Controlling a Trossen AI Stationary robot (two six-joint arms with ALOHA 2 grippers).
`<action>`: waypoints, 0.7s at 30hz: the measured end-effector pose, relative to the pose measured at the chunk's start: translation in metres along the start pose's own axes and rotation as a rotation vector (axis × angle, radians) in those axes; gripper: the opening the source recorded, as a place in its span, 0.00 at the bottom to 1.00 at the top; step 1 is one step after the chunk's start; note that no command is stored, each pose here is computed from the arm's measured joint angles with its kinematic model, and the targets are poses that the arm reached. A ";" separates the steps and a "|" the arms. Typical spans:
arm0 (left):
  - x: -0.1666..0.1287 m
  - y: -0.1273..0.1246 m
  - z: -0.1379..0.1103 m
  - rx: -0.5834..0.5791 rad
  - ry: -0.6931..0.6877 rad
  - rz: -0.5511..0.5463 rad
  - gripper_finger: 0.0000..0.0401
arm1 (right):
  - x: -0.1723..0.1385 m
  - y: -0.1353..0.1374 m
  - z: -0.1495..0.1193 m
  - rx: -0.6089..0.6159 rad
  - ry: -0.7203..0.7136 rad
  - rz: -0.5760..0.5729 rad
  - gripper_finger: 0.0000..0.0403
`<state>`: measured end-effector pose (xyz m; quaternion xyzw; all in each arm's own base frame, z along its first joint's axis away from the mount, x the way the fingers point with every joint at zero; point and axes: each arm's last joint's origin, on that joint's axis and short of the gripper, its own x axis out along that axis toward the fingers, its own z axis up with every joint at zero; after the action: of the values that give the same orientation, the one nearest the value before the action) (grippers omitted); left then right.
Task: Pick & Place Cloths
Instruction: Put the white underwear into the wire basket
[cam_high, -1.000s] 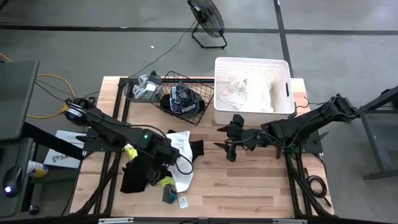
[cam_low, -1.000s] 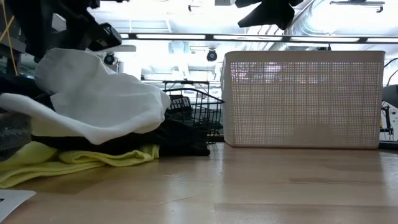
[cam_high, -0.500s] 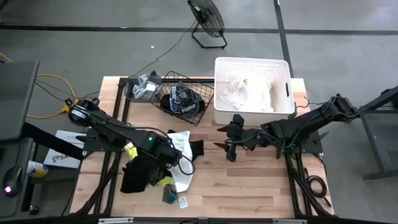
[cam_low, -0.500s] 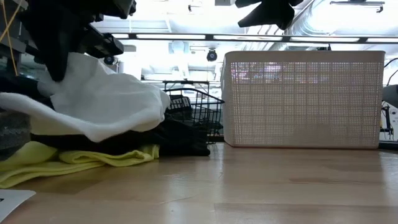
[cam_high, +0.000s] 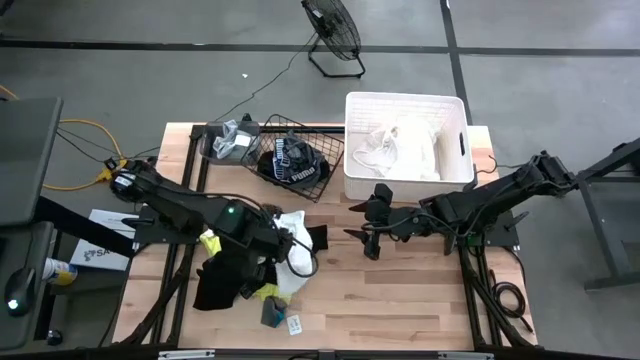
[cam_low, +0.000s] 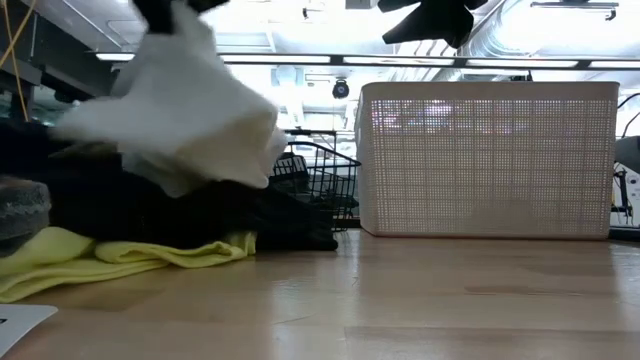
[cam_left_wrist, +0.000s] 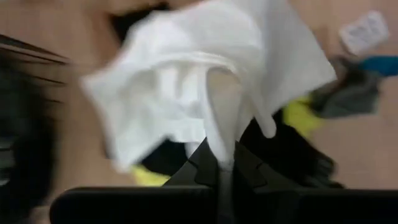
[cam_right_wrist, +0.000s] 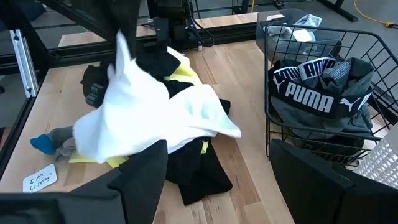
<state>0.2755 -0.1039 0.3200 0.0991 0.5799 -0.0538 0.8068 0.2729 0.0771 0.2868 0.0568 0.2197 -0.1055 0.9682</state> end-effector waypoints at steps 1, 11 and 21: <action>-0.007 0.002 0.002 0.003 -0.013 0.038 0.01 | 0.000 0.000 0.000 0.000 0.000 0.000 0.68; -0.073 0.025 0.015 -0.057 -0.207 0.576 0.00 | 0.000 0.000 0.000 0.000 0.000 0.000 0.68; -0.103 0.049 0.018 -0.075 -0.240 1.014 0.00 | 0.000 0.000 0.000 0.000 0.000 0.000 0.68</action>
<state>0.2693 -0.0627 0.4275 0.3318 0.3640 0.3536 0.7952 0.2729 0.0771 0.2869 0.0569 0.2196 -0.1055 0.9682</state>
